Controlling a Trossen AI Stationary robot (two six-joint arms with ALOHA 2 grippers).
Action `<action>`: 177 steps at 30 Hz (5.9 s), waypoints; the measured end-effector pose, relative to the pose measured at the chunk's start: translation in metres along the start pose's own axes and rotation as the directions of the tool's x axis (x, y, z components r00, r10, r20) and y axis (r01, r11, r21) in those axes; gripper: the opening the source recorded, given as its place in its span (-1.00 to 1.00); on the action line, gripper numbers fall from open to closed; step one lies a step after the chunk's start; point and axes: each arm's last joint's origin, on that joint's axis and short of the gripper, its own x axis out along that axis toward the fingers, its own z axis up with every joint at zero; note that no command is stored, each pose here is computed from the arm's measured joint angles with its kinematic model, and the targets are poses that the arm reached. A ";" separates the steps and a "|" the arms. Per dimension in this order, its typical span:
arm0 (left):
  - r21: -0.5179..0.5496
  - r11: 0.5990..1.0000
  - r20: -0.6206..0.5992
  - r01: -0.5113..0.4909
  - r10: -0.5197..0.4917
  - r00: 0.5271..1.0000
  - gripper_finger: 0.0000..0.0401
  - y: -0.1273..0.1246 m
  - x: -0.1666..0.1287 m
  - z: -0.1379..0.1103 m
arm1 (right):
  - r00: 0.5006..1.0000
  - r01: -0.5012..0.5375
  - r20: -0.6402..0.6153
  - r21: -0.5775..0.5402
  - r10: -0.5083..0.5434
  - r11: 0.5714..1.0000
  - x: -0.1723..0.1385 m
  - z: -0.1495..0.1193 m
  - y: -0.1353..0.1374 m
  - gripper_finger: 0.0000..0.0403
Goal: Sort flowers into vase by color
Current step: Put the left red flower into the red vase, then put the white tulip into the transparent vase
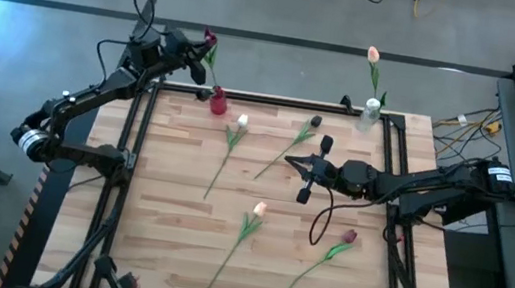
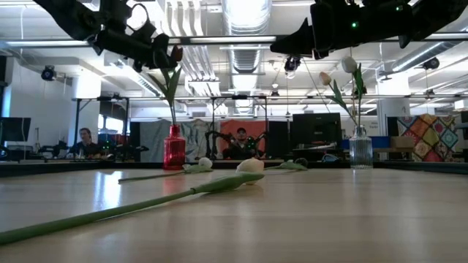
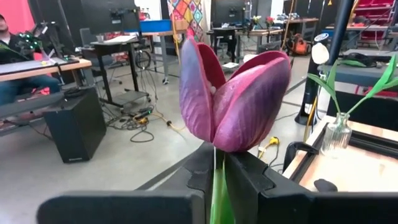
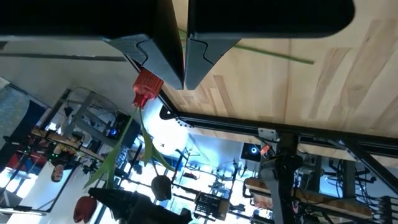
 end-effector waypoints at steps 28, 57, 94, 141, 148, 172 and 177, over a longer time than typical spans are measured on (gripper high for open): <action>0.041 0.989 -0.083 0.139 -0.135 0.987 -0.13 -0.007 -0.008 -0.006 | 0.998 -0.016 -0.067 0.039 0.018 0.999 0.000 -0.007 0.002 -0.96; 0.174 0.985 -0.203 0.014 0.022 0.979 -0.04 -0.006 -0.024 -0.004 | 0.997 -0.016 -0.075 0.048 0.019 0.999 0.000 -0.007 0.002 -0.95; 0.059 0.977 -0.022 0.205 -0.204 0.979 -0.64 -0.097 -0.103 -0.101 | 0.943 0.258 -0.288 0.309 -0.168 0.915 0.002 -0.030 -0.018 -0.95; -0.307 0.934 -0.410 0.183 -0.303 0.860 -1.00 -0.150 -0.049 -0.199 | 0.773 0.524 -0.625 0.536 -0.106 0.663 0.023 -0.086 -0.015 -0.07; -0.372 0.927 -0.482 0.037 -0.227 0.846 -0.98 -0.160 -0.044 -0.214 | 0.773 0.495 -0.625 0.492 -0.104 0.716 0.023 -0.086 -0.015 -0.07; -0.231 0.970 -0.660 -0.072 -0.102 0.745 -0.70 -0.189 0.001 -0.216 | 0.770 0.461 -0.630 0.437 -0.103 0.773 0.023 -0.087 -0.015 -0.07; -0.167 0.986 -0.662 -0.028 -0.091 0.744 -0.97 -0.192 -0.004 -0.214 | 0.770 0.458 -0.630 0.433 -0.103 0.776 0.023 -0.087 -0.015 -0.07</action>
